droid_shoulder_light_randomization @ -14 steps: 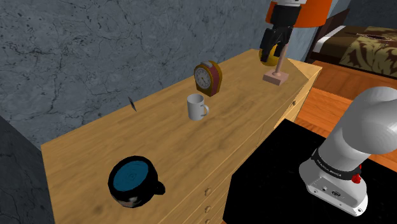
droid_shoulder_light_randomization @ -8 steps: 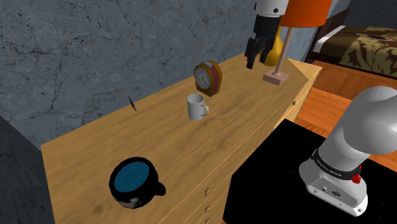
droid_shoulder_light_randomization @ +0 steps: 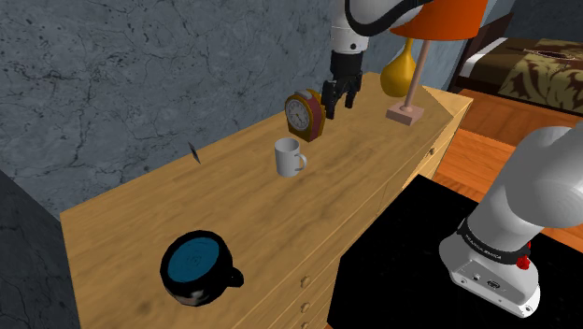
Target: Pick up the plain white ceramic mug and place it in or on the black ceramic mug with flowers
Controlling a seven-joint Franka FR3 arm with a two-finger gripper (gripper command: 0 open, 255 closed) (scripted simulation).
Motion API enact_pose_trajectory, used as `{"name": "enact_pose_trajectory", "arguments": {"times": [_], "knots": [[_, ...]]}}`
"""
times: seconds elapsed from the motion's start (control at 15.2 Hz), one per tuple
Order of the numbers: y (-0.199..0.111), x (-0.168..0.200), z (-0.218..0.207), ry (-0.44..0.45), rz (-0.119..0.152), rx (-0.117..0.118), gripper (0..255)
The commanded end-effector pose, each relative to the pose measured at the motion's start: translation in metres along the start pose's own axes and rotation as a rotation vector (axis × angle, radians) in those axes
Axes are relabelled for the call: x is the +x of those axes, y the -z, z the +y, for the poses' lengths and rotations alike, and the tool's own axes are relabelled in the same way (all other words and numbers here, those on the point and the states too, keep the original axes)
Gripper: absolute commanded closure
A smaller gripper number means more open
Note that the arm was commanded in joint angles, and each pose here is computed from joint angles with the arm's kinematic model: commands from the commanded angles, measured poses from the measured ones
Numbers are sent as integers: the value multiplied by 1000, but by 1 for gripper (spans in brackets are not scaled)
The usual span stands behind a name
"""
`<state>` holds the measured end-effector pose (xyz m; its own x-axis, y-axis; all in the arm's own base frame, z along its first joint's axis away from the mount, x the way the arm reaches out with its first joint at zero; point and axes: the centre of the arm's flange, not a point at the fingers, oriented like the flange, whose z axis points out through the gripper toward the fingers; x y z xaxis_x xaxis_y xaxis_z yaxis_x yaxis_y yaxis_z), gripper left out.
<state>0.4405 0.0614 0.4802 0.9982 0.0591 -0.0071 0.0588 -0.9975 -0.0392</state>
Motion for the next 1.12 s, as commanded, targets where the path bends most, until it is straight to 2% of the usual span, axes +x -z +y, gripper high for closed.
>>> {"name": "enact_pose_trajectory", "arguments": {"times": [0.0, 0.66, 1.06], "knots": [[-13, 20, -15, 16, -5, -6, 0], [-92, 113, -79, 92, -34, -41, 0], [-118, 113, -78, 92, -34, -41, 0]]}}
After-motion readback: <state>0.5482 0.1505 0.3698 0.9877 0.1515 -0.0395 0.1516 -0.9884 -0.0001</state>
